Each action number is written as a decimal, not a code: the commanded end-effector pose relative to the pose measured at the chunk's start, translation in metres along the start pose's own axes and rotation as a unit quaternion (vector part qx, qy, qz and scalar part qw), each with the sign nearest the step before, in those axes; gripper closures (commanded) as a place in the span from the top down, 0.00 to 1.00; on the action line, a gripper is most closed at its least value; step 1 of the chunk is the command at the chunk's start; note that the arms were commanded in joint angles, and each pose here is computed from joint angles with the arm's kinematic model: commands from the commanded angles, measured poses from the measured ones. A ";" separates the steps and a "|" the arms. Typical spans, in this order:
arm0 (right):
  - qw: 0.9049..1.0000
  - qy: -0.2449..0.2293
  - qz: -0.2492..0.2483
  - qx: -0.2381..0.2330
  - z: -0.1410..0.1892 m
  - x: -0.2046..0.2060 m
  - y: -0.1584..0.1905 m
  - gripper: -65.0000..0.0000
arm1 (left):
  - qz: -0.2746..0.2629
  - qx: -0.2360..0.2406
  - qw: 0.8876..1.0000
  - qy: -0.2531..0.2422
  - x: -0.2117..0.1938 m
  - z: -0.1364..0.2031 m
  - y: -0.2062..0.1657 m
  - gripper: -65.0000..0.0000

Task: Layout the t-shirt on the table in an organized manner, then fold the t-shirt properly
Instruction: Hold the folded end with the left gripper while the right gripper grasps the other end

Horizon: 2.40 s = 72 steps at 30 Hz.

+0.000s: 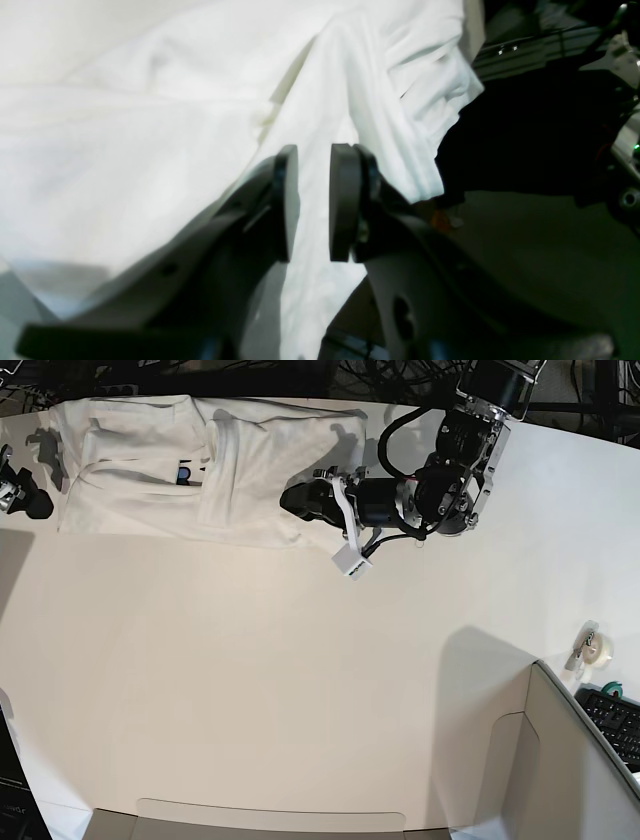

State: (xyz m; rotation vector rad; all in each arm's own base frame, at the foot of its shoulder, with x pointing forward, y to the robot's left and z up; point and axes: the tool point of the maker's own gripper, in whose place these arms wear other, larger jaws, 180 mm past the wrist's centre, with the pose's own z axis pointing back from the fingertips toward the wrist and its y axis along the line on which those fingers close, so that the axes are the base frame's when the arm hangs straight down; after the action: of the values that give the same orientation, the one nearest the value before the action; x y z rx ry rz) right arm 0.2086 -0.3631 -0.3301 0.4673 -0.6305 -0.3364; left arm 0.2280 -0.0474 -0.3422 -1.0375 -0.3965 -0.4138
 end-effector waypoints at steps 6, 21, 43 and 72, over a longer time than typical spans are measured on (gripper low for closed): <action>0.999 0.016 0.035 0.013 -0.004 0.002 0.012 0.54 | -0.014 -0.012 1.000 -0.020 0.014 0.003 -0.008 0.18; 0.990 0.032 0.137 0.026 0.002 -0.013 0.016 0.55 | -0.007 -0.010 1.000 -0.018 0.012 0.002 -0.004 0.18; 0.992 0.074 0.101 -0.017 -0.003 -0.060 -0.007 0.81 | -0.005 -0.011 1.000 -0.016 0.009 0.001 -0.005 0.18; 0.995 0.092 0.038 0.027 -0.030 -0.107 0.007 0.81 | 0.006 -0.015 1.000 -0.011 -0.002 -0.002 -0.007 0.18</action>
State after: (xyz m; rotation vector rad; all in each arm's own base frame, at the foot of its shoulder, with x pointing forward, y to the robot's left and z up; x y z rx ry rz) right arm 0.1725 -0.3006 -0.3790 0.5675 -0.6198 -0.2175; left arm 0.2182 -0.0490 -0.3500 -1.0477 -0.3667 -0.3900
